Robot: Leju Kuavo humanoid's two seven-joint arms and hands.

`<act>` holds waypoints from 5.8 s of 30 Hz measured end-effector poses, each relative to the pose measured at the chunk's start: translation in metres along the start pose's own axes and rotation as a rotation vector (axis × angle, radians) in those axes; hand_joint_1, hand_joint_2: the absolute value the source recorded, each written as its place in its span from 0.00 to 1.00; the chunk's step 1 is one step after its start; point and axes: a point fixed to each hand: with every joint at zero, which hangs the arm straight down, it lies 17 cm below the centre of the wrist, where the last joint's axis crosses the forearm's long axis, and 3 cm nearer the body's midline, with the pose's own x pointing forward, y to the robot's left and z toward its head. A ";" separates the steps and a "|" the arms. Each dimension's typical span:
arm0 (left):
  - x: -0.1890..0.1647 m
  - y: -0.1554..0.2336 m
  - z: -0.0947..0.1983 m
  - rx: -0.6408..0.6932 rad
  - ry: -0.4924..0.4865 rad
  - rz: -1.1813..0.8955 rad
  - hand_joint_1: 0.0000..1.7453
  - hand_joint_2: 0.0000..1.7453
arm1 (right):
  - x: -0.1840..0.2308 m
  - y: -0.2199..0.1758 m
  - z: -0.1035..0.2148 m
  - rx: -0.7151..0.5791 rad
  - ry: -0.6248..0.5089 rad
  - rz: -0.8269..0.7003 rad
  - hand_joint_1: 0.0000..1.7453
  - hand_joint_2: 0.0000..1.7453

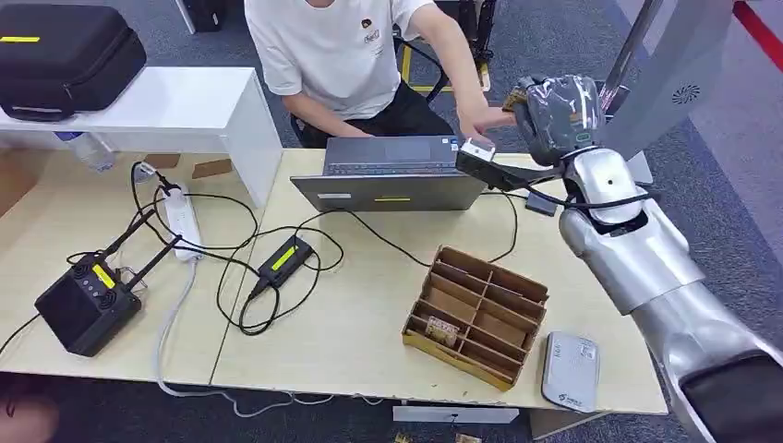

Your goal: Pass the card to the sensor for recognition and then transmit it.

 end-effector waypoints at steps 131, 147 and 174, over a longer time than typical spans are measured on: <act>-0.032 -0.006 0.002 0.051 0.093 0.288 0.00 1.00 | 0.055 0.077 0.240 0.409 -0.089 -0.114 0.00 1.00; -0.032 -0.006 0.003 0.052 0.093 0.300 0.00 1.00 | 0.054 0.069 0.199 0.474 -0.143 -0.077 0.00 1.00; -0.032 -0.006 0.003 0.053 0.094 0.322 0.00 1.00 | 0.059 0.103 0.240 0.518 -0.107 -0.161 0.00 1.00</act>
